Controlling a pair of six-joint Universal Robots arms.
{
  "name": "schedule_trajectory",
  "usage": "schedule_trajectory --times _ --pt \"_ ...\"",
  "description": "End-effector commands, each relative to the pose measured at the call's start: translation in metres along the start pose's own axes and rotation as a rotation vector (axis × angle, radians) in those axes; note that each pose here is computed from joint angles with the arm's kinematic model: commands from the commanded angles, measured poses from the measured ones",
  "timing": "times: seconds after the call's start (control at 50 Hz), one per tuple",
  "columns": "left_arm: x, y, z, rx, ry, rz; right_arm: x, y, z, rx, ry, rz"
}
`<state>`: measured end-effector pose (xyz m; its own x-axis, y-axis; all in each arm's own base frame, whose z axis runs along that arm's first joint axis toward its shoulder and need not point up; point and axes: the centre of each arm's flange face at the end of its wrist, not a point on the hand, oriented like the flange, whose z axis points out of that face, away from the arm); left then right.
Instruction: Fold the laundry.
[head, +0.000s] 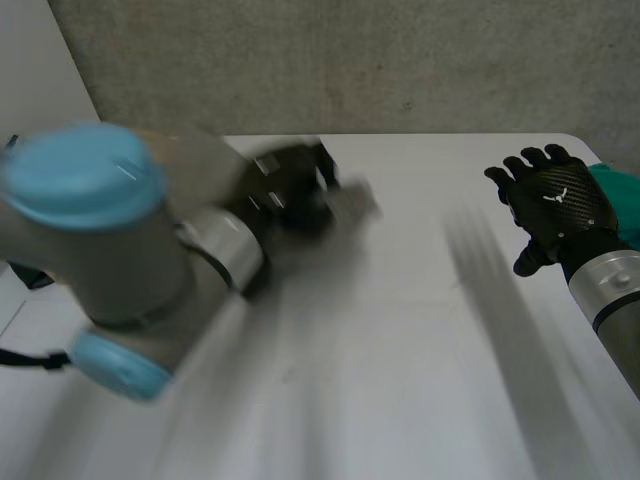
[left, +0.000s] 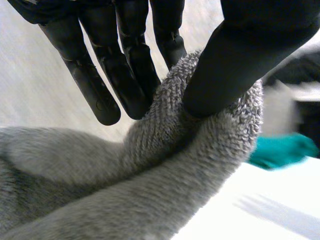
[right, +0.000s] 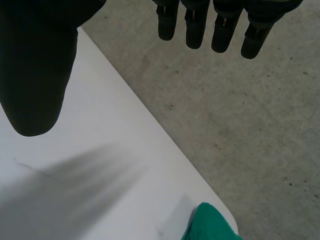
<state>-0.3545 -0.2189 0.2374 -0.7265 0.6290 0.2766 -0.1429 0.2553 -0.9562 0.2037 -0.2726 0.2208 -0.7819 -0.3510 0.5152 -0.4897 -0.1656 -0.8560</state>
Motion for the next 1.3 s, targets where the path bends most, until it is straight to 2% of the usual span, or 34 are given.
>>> schedule_trajectory --times 0.02,0.1,0.18,0.2,0.26,0.32,0.34,0.4,0.42,0.5,0.6,0.62,0.68,0.78,0.92,1.06,1.16,1.3 --pt "0.024 0.089 0.002 -0.258 0.042 -0.058 0.001 0.01 0.001 -0.034 -0.003 0.017" --pt "0.027 0.067 0.002 -0.234 0.037 -0.056 -0.003 0.016 -0.001 -0.081 -0.028 0.048" --pt "0.023 0.014 0.0 -0.104 0.036 -0.054 -0.008 0.017 -0.007 -0.143 -0.072 0.086" --pt "0.017 -0.006 0.0 -0.051 0.025 -0.037 -0.008 0.017 -0.008 -0.157 -0.08 0.097" --pt "0.006 -0.027 0.001 0.009 0.004 0.026 -0.011 0.016 -0.015 -0.226 -0.117 0.164" --pt "-0.006 -0.038 0.007 0.045 -0.024 0.175 -0.015 0.015 -0.024 -0.3 -0.156 0.25" --pt "-0.009 -0.039 0.011 0.048 -0.026 0.27 -0.017 0.015 -0.026 -0.319 -0.168 0.267" --pt "-0.016 -0.031 0.019 0.021 -0.023 0.43 -0.028 0.014 -0.036 -0.368 -0.224 0.32" --pt "-0.027 -0.025 0.025 -0.007 -0.04 0.52 -0.031 0.014 -0.038 -0.373 -0.237 0.324" --pt "-0.073 -0.007 0.029 -0.121 -0.149 0.648 -0.049 0.008 -0.042 -0.327 -0.293 0.3" --pt "-0.111 0.003 0.019 -0.186 -0.304 0.562 -0.056 0.006 -0.028 -0.229 -0.282 0.243" --pt "-0.127 0.003 0.016 -0.196 -0.363 0.513 -0.057 0.005 -0.021 -0.194 -0.278 0.202" --pt "-0.151 0.005 0.007 -0.214 -0.438 0.405 -0.059 0.0 -0.004 -0.136 -0.274 0.099" --pt "-0.172 0.018 -0.005 -0.262 -0.486 0.298 -0.075 -0.011 0.025 -0.069 -0.31 0.008" --pt "-0.173 0.027 -0.025 -0.302 -0.456 0.256 -0.093 -0.013 0.08 -0.034 -0.287 0.034" --pt "-0.16 0.027 -0.047 -0.311 -0.434 0.244 -0.113 0.012 0.137 -0.098 -0.294 0.221" --pt "-0.148 0.022 -0.057 -0.26 -0.397 0.258 -0.122 0.026 0.158 -0.13 -0.297 0.319" --pt "-0.142 0.011 -0.063 -0.184 -0.391 0.285 -0.129 0.037 0.174 -0.112 -0.28 0.344"
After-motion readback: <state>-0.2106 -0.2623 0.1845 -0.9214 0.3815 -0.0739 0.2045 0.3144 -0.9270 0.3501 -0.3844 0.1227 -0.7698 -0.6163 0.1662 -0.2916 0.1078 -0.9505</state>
